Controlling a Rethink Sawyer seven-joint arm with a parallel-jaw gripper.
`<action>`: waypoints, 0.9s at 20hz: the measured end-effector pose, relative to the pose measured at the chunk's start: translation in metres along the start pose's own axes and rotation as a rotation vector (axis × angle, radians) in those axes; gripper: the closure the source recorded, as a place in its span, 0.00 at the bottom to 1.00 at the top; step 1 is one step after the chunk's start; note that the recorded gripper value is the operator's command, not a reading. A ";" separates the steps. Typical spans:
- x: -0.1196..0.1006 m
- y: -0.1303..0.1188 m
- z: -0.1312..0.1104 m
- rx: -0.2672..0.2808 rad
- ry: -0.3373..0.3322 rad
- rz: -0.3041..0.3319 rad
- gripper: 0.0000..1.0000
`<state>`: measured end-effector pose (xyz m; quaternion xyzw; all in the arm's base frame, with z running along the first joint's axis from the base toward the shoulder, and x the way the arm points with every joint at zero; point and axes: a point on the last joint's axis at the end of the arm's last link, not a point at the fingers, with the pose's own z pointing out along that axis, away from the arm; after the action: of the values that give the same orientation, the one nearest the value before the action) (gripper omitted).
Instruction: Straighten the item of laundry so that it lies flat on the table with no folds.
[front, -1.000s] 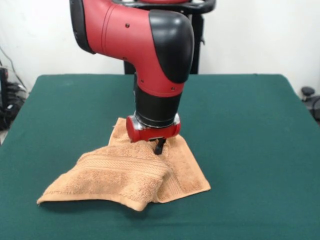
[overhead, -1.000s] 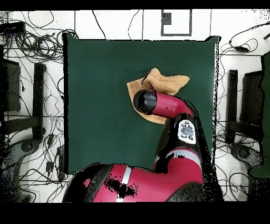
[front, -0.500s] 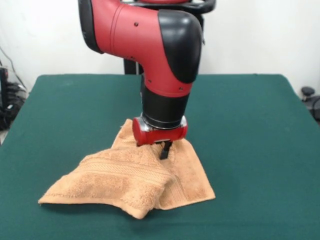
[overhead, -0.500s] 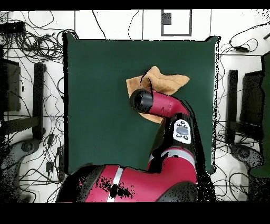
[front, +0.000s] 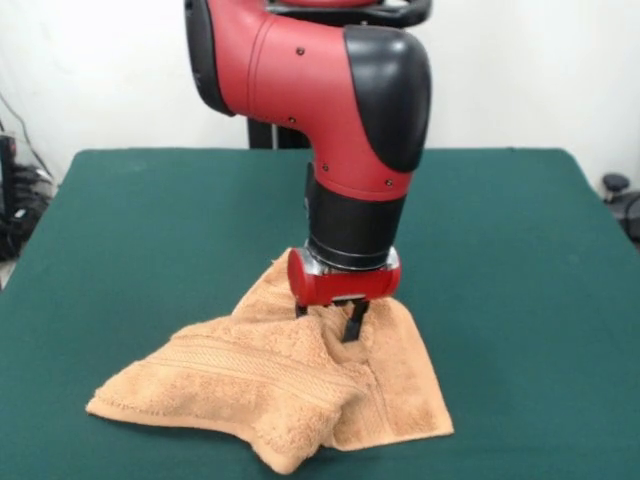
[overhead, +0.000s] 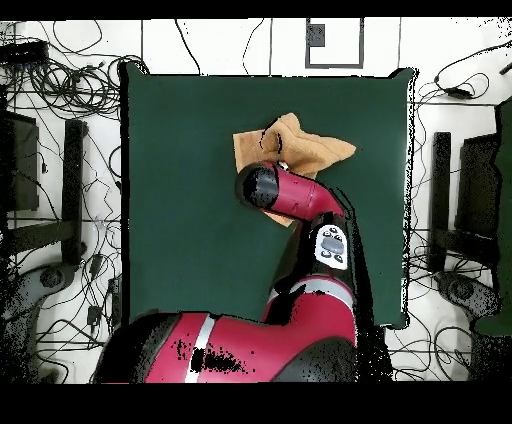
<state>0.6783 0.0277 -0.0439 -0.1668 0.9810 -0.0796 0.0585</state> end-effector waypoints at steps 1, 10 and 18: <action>-0.002 0.001 0.000 0.001 -0.006 0.006 0.00; -0.017 0.015 0.000 0.007 -0.053 0.055 0.00; -0.013 0.015 -0.001 -0.007 -0.048 0.093 0.00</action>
<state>0.6849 0.0465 -0.0440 -0.1231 0.9863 -0.0691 0.0851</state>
